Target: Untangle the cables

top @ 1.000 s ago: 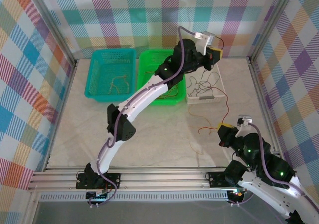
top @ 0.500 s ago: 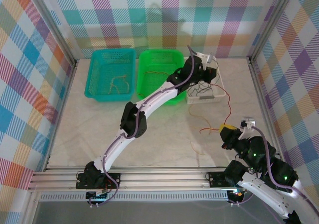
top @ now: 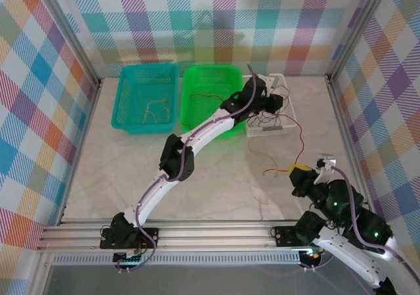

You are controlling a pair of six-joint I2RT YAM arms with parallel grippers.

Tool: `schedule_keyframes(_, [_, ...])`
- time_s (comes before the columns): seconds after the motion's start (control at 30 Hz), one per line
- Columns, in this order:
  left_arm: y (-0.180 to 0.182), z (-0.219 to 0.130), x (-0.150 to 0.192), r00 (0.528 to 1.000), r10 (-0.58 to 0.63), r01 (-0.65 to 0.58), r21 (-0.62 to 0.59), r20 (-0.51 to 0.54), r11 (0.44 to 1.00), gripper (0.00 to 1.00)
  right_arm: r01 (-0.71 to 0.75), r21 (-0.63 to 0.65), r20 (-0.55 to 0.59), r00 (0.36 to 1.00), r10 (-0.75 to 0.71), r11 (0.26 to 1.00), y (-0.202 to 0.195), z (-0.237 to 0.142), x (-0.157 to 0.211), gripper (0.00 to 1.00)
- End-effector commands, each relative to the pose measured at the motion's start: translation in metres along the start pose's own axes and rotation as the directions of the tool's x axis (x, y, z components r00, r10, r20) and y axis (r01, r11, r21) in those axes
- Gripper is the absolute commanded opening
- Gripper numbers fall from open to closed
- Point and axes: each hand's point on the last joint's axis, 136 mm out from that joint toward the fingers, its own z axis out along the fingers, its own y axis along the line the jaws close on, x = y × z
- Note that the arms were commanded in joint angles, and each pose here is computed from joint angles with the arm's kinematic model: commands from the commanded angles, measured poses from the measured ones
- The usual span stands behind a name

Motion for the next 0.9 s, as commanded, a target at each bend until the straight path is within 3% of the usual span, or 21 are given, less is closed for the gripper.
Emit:
schedule_keyframes(0.0, [0.002, -0.01, -0.014, 1.0, 0.008, -0.008, -0.008, 0.007, 1.0, 0.25, 0.003, -0.028, 0.039, 0.999, -0.002, 1.0, 0.006, -0.003, -0.011, 0.0])
schedule_keyframes(0.3, [0.015, -0.033, -0.039, 1.0, -0.004, 0.005, -0.044, 0.019, 0.999, 0.33, -0.009, -0.02, 0.042, 0.999, 0.009, 1.0, 0.005, -0.006, -0.014, 0.0])
schedule_keyframes(0.5, [-0.011, -0.061, -0.05, 1.0, 0.0, 0.0, 0.018, -0.02, 1.0, 0.45, -0.027, 0.002, 0.042, 0.999, 0.027, 1.0, 0.005, -0.004, -0.019, 0.0])
schedule_keyframes(0.63, [-0.036, -0.102, -0.055, 1.0, -0.001, 0.0, 0.073, 0.01, 0.997, 0.51, -0.018, -0.006, 0.025, 1.0, 0.018, 1.0, 0.016, -0.003, -0.028, 0.0])
schedule_keyframes(0.77, [-0.056, -0.163, -0.054, 0.995, -0.009, -0.003, 0.121, 0.102, 0.993, 0.67, -0.022, -0.018, 0.028, 0.999, 0.023, 1.0, 0.023, -0.003, -0.036, 0.0])
schedule_keyframes(0.87, [-0.079, -0.197, -0.046, 0.994, -0.018, -0.002, 0.187, 0.106, 0.982, 0.68, -0.021, -0.02, 0.016, 1.0, 0.021, 1.0, 0.029, 0.001, -0.04, 0.0])
